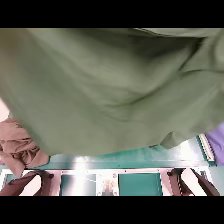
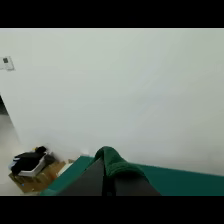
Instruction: Fold the shirts.
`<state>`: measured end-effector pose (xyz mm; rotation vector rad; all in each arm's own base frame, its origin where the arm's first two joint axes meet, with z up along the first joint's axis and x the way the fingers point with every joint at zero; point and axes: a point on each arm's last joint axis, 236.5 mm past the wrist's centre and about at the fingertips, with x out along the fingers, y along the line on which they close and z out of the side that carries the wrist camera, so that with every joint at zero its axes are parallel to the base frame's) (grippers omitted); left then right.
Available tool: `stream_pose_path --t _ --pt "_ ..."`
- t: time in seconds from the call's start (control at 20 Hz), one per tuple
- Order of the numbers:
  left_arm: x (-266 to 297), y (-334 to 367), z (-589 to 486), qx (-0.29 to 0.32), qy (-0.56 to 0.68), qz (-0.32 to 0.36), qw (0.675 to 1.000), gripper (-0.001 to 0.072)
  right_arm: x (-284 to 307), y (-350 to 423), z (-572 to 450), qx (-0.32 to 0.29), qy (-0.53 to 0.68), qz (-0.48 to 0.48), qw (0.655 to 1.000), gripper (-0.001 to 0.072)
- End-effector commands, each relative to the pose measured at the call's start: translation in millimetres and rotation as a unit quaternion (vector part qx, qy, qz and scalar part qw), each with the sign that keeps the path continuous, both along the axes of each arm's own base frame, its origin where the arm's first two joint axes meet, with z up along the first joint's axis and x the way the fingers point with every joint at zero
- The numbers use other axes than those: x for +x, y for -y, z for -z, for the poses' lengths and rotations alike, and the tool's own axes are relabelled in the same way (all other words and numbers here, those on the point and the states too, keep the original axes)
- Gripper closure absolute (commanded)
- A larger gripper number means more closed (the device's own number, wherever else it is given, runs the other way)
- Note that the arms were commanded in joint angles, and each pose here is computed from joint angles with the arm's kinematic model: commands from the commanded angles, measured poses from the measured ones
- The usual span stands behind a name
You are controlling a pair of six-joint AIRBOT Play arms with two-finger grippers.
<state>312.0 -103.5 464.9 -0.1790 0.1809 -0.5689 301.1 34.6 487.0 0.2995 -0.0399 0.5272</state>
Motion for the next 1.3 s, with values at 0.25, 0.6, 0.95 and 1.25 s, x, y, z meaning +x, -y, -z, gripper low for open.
stream_pose_path --t 0.25,0.6,0.95,1.25 --pt "178 -22 280 -0.083 -0.256 0.046 0.962 0.0685 178 50 297 0.077 -0.261 0.081 0.959 0.0693" --pt "256 -23 450 -0.183 -0.375 0.026 0.908 0.0685 279 77 450 0.157 -0.385 0.078 0.906 0.0692" --pt "310 -12 418 -0.172 -0.317 0.002 0.933 0.0685 330 98 442 0.174 -0.358 0.085 0.913 0.0692" --pt "321 -21 410 -0.148 -0.305 -0.025 0.941 0.0685 343 111 416 0.165 -0.324 0.100 0.926 0.0692"
